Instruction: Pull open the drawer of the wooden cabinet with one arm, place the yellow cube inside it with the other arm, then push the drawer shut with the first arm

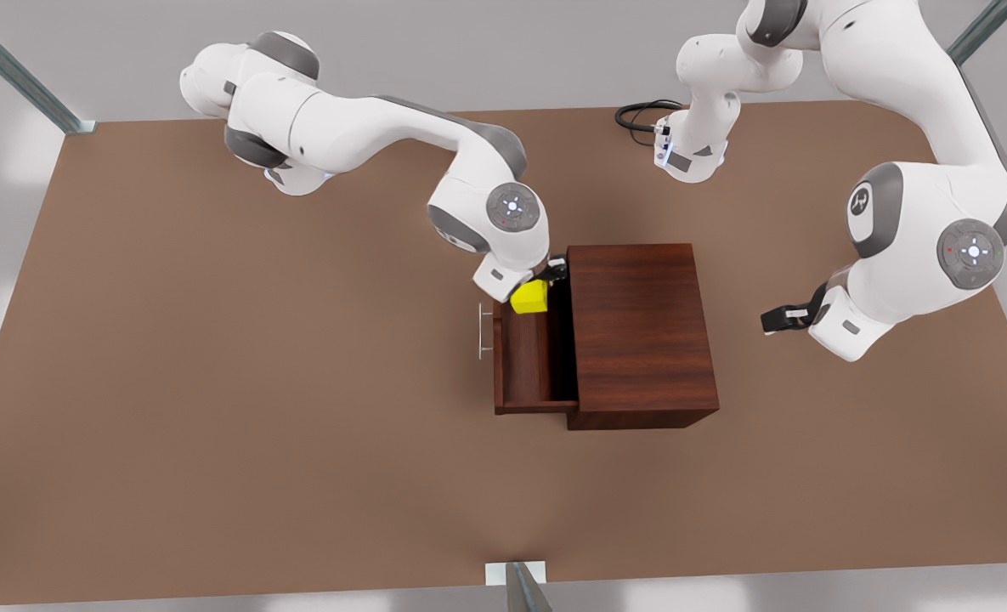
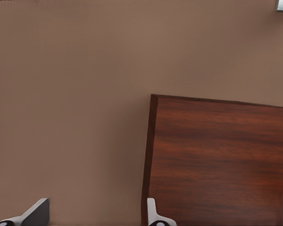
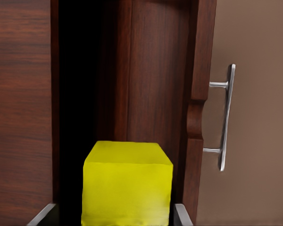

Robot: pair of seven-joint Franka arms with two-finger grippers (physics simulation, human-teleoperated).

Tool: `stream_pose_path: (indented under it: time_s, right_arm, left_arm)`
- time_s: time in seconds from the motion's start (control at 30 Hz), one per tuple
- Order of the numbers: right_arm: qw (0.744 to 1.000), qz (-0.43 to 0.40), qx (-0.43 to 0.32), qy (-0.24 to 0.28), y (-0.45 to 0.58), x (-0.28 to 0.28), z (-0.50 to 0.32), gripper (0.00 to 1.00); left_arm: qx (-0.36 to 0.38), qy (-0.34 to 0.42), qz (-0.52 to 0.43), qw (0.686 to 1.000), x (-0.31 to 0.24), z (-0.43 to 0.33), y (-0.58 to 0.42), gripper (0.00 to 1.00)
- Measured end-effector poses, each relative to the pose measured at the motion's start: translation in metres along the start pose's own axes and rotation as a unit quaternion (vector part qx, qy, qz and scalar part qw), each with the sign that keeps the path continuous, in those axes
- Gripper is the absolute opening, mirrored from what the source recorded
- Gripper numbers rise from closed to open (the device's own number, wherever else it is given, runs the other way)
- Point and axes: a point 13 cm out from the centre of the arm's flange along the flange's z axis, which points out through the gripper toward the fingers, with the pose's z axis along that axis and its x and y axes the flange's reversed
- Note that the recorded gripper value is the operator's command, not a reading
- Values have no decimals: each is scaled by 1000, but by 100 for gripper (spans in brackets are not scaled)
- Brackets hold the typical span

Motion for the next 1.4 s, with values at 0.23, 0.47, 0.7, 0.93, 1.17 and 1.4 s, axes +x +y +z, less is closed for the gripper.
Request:
stream_pose_path:
  time_s: [0.23, 0.47, 0.7, 0.93, 1.17, 1.4]
  right_arm:
    - [994, 52, -2, -94, -64, -43, -113, 100]
    - [939, 304, 82, -139, -431, -114, -242, 100]
    - [959, 260, 56, -95, -499, -115, -247, 100]
    - [981, 172, 57, -73, -497, -112, -238, 100]
    - [990, 111, 60, -62, -497, -109, -236, 100]
    - [994, 74, 54, -56, -500, -108, -235, 100]
  left_arm:
    - [7, 1, 34, 999, 4, -1, -14, 100]
    - [30, 4, 81, 996, 82, 13, -249, 100]
    - [118, -41, -186, 975, 86, 69, -409, 79]
    - [217, -20, -478, 851, 69, 148, -506, 21]
    - [264, 52, -647, 713, 72, 206, -554, 21]
    - [204, 71, -706, 675, 78, 226, -532, 21]
